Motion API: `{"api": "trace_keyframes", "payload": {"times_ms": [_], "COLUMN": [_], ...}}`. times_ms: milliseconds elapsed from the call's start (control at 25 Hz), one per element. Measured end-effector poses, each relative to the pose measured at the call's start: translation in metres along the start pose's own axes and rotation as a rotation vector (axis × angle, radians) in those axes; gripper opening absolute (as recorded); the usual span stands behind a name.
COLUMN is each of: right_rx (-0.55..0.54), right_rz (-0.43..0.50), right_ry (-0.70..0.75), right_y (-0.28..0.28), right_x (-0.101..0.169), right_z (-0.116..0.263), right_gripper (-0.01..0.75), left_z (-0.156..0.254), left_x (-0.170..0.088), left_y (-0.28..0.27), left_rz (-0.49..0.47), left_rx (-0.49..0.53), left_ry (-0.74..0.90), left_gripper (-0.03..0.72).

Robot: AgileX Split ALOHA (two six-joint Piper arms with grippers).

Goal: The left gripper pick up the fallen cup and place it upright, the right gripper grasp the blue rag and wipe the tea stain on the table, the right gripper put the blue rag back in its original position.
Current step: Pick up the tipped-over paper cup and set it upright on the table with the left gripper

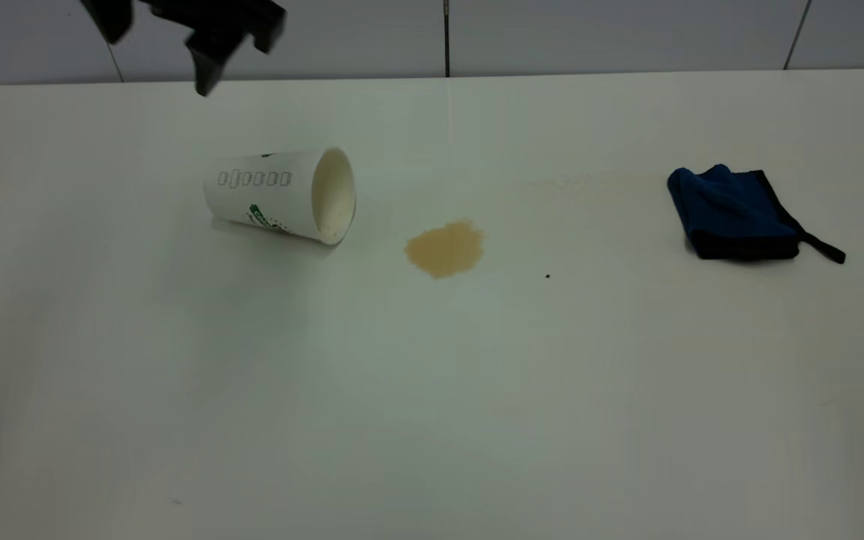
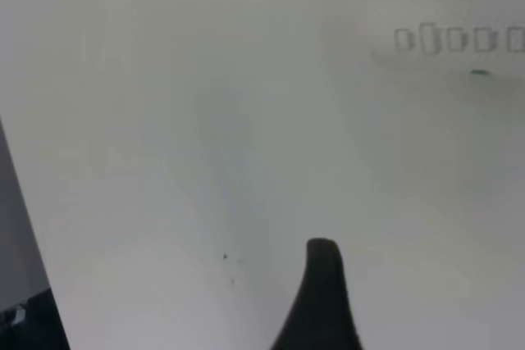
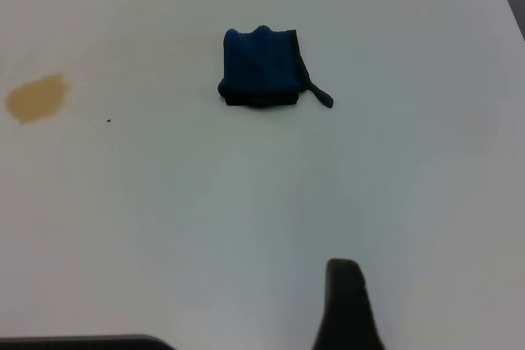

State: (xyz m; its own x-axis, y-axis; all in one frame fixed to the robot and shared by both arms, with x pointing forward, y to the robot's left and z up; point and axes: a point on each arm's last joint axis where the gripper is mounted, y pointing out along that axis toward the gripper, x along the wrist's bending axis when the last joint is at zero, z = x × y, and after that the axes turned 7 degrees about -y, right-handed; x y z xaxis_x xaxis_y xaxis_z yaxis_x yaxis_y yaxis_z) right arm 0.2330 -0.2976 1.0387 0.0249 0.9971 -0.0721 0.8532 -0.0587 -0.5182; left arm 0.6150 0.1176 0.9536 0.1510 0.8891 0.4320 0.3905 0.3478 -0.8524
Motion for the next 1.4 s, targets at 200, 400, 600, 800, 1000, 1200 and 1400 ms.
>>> {"api": "trace_keyframes", "payload": {"times_ms": [200, 400, 600, 800, 1000, 1200, 1400], "right_rx": [0.0, 0.0, 0.0, 0.0, 0.0, 0.0, 0.0], "right_rz": [0.0, 0.0, 0.0, 0.0, 0.0, -0.001, -0.003], "right_ry": [0.0, 0.0, 0.0, 0.0, 0.0, 0.0, 0.002], "right_y": [0.0, 0.0, 0.0, 0.0, 0.0, 0.0, 0.0], "right_x": [0.0, 0.0, 0.0, 0.0, 0.0, 0.0, 0.0], "right_z": [0.0, 0.0, 0.0, 0.0, 0.0, 0.0, 0.0], "right_gripper": [0.584, 0.584, 0.584, 0.584, 0.584, 0.584, 0.584], "left_z": [-0.02, -0.03, -0.03, -0.03, -0.031, -0.032, -0.033], "left_x": [-0.05, -0.089, -0.108, -0.114, -0.112, -0.101, -0.092], "left_y": [0.021, 0.043, 0.073, 0.087, 0.099, 0.118, 0.132], "left_rz": [-0.036, -0.11, -0.172, -0.215, -0.219, -0.217, -0.234], "left_rx": [-0.012, -0.004, 0.03, 0.008, -0.009, 0.009, 0.012], "left_ry": [0.068, 0.122, 0.151, 0.161, 0.162, 0.141, 0.144], "left_gripper": [0.678, 0.667, 0.654, 0.644, 0.621, 0.594, 0.582]}}
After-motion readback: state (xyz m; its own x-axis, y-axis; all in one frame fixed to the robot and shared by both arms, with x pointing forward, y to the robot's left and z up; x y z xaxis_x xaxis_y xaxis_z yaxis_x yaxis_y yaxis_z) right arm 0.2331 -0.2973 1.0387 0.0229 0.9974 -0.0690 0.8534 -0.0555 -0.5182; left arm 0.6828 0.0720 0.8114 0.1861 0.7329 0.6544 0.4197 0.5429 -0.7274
